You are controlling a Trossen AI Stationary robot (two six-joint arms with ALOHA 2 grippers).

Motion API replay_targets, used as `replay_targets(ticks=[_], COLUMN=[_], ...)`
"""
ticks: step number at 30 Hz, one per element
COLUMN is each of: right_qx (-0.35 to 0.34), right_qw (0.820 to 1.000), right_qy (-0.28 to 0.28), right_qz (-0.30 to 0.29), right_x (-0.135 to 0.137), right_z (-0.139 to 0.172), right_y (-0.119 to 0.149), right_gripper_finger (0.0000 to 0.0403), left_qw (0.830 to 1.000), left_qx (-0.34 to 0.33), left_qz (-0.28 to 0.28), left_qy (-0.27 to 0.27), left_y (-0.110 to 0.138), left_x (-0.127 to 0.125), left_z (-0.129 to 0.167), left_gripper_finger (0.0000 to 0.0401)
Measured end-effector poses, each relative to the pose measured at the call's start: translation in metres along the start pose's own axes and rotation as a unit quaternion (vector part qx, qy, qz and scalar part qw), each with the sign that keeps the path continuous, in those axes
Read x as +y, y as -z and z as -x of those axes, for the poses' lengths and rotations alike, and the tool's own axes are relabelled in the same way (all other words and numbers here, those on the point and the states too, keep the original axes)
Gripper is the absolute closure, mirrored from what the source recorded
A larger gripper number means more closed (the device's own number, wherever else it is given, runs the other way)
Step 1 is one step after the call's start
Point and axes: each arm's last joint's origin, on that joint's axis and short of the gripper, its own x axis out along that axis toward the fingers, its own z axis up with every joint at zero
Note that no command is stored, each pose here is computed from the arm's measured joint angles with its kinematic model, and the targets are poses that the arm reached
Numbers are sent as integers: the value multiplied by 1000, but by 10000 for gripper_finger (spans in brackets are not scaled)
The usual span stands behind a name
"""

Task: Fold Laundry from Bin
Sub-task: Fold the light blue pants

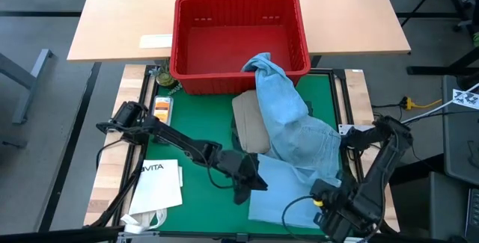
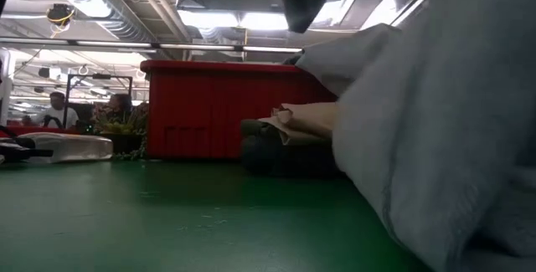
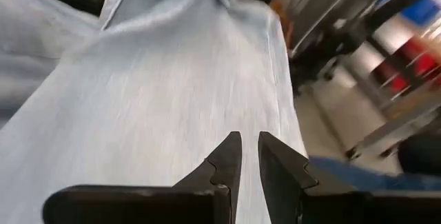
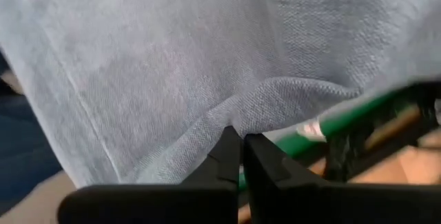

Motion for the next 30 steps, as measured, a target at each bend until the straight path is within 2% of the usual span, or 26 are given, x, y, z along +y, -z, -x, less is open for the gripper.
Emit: replay_targets(ticks=[7,11,17,20,30], right_qx=[29,32,32,32,32], right_qw=[999,999,999,999,999], right_qy=[39,23,-14,-14,-12], right_qz=[-8,-8,-2,-1,17], right_x=[-3,2,10,10,10], right_z=[-21,-29,-39,-44,-46], right_y=[21,22,24,24,24], right_gripper_finger=[398,398,398,398,397], left_qw=[996,991,989,989,984], left_qx=[21,20,22,17,66], left_qz=[-74,-105,-107,-105,-113], left_qy=[-53,-79,-98,-101,-120], left_y=[19,30,48,58,88], left_x=[-12,-14,-6,2,28], left_z=[-3,-9,-24,-34,-51], left_gripper_finger=[354,354,354,354,354])
